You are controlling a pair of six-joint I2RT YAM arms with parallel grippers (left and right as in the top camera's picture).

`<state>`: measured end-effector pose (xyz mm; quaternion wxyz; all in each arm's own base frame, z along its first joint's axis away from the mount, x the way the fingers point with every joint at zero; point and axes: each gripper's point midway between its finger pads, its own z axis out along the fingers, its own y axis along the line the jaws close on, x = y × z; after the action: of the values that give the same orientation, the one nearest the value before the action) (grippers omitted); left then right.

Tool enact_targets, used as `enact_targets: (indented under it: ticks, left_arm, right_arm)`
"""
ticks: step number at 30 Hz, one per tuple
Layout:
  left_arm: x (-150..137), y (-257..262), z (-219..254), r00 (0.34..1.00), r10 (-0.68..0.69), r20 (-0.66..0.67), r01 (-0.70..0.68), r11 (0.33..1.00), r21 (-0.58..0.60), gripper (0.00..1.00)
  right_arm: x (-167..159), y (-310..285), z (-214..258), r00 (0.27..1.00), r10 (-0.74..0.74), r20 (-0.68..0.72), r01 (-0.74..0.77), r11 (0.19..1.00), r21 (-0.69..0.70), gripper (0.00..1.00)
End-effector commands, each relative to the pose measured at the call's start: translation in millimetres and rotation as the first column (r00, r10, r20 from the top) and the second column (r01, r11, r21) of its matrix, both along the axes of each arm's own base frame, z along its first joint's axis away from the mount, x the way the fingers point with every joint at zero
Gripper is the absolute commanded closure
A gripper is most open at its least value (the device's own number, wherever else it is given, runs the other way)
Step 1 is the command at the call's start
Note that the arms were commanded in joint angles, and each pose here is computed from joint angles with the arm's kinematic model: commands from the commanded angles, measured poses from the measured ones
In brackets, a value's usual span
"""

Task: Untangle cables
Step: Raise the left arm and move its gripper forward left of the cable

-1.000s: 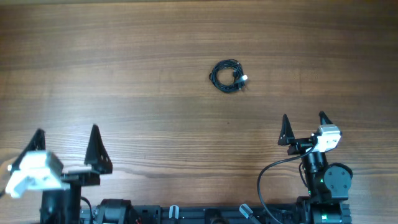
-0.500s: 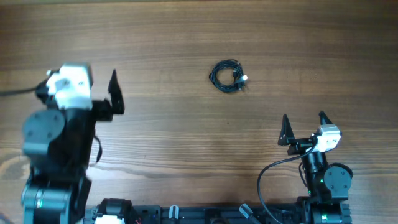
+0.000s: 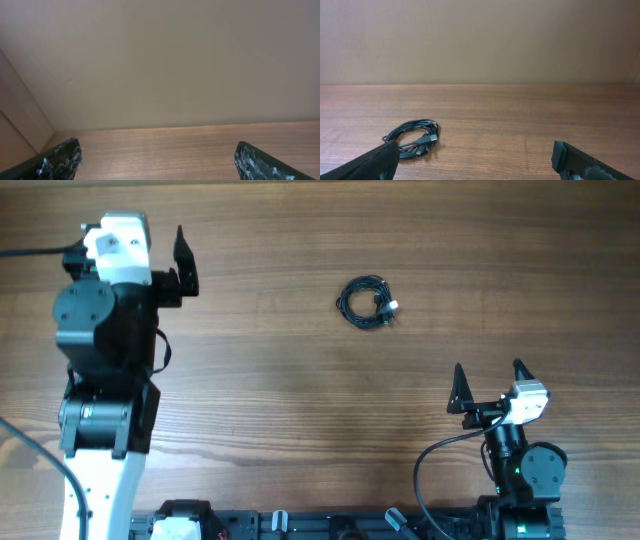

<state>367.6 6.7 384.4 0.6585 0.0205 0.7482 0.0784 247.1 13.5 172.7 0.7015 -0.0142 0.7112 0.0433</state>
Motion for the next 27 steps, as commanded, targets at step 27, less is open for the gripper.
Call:
enact_targets:
  ticks: [27]
  left_arm:
    - [53.8, -42.4, -62.5, 0.968, -0.208, -0.142, 0.191, 0.974, -0.122, 0.00]
  right_arm:
    - [-0.1, -19.3, 3.8, 0.993, -0.106, 0.044, 0.114, 0.940, -0.321, 0.00]
